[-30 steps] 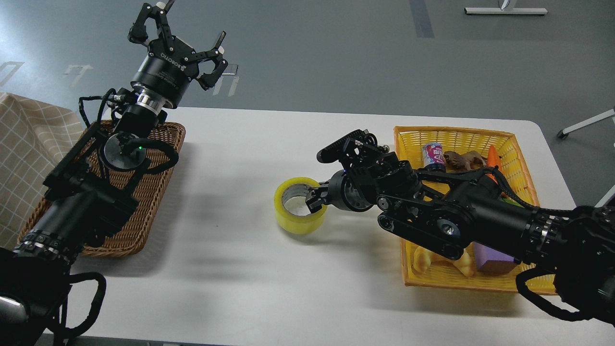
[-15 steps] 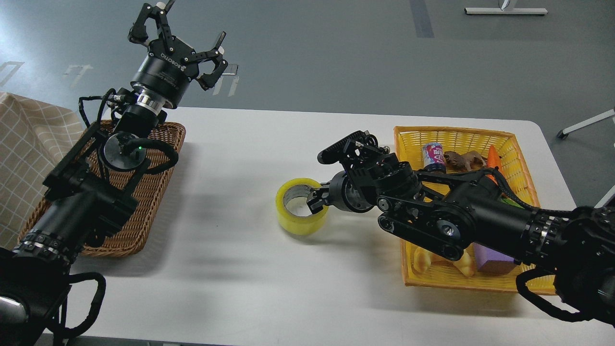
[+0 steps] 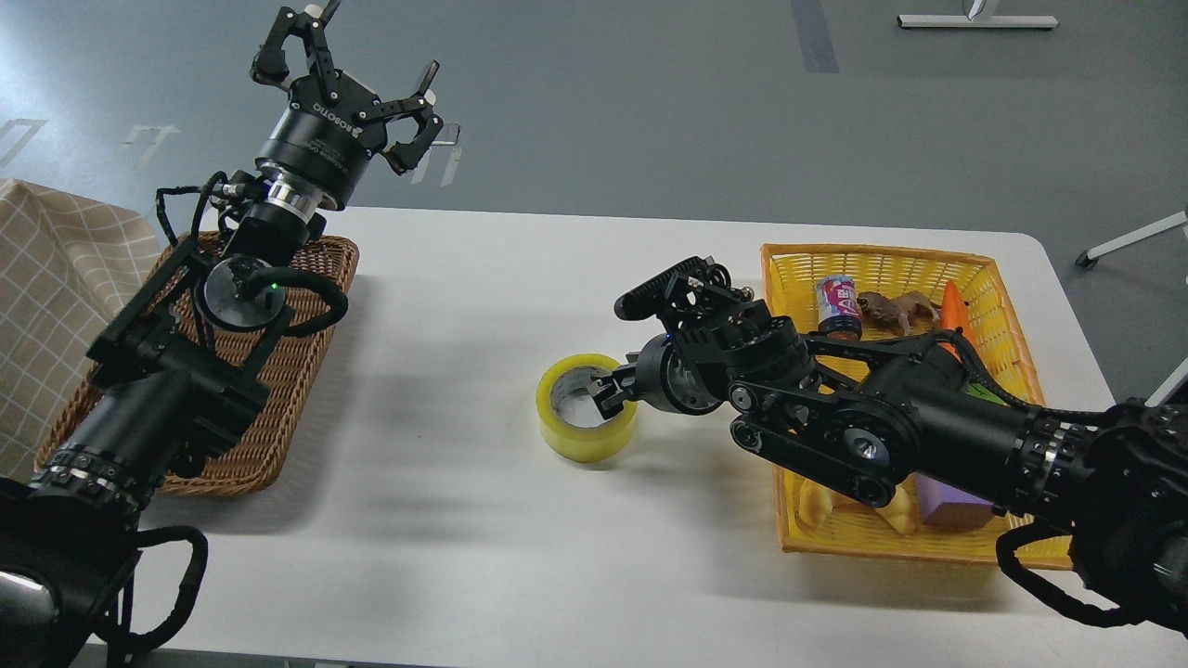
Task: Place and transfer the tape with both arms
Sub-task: 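Lower the tape roll onto the table and open the right gripper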
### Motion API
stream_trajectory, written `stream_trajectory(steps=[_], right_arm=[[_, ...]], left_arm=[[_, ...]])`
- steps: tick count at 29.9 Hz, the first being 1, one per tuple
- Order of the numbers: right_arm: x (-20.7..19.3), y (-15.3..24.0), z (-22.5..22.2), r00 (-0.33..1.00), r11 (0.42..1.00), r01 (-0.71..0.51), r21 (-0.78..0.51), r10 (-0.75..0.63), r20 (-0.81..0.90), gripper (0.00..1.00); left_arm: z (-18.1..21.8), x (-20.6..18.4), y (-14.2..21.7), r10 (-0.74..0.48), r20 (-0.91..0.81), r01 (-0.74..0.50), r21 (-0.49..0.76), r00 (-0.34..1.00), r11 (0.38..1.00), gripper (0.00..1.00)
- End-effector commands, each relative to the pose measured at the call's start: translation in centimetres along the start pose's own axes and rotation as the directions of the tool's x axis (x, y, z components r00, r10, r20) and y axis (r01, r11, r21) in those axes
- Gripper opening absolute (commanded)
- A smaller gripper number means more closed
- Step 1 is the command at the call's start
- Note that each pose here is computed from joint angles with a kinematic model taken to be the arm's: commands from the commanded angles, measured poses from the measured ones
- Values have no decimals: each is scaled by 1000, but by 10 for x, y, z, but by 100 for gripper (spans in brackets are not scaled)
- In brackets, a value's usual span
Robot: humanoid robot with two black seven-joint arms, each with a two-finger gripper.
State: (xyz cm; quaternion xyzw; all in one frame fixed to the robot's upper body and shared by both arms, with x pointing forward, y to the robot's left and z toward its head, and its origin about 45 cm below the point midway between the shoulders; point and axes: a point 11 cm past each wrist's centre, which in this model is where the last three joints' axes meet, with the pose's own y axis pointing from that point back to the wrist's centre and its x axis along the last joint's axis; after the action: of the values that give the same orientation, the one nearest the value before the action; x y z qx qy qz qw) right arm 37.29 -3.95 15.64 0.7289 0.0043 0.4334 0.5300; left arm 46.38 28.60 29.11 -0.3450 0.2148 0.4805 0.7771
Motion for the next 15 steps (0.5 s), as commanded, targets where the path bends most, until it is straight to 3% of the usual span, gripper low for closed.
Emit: stream_trajectory(steps=[1, 7, 15], right_arm=[[2, 1, -2, 1000, 1000, -3, 7, 3, 6, 99], [31, 15, -16, 997, 996, -72, 57, 72, 6, 100], [72, 78, 37, 974, 974, -226, 13, 225, 32, 99]], left_arm=[[-2, 1, 1, 3, -2, -3, 3, 1000, 1000, 98], [-1, 1, 2, 4, 1, -4, 4, 1000, 1000, 98], [-3, 3, 3, 7, 1, -7, 13, 1000, 1000, 98]])
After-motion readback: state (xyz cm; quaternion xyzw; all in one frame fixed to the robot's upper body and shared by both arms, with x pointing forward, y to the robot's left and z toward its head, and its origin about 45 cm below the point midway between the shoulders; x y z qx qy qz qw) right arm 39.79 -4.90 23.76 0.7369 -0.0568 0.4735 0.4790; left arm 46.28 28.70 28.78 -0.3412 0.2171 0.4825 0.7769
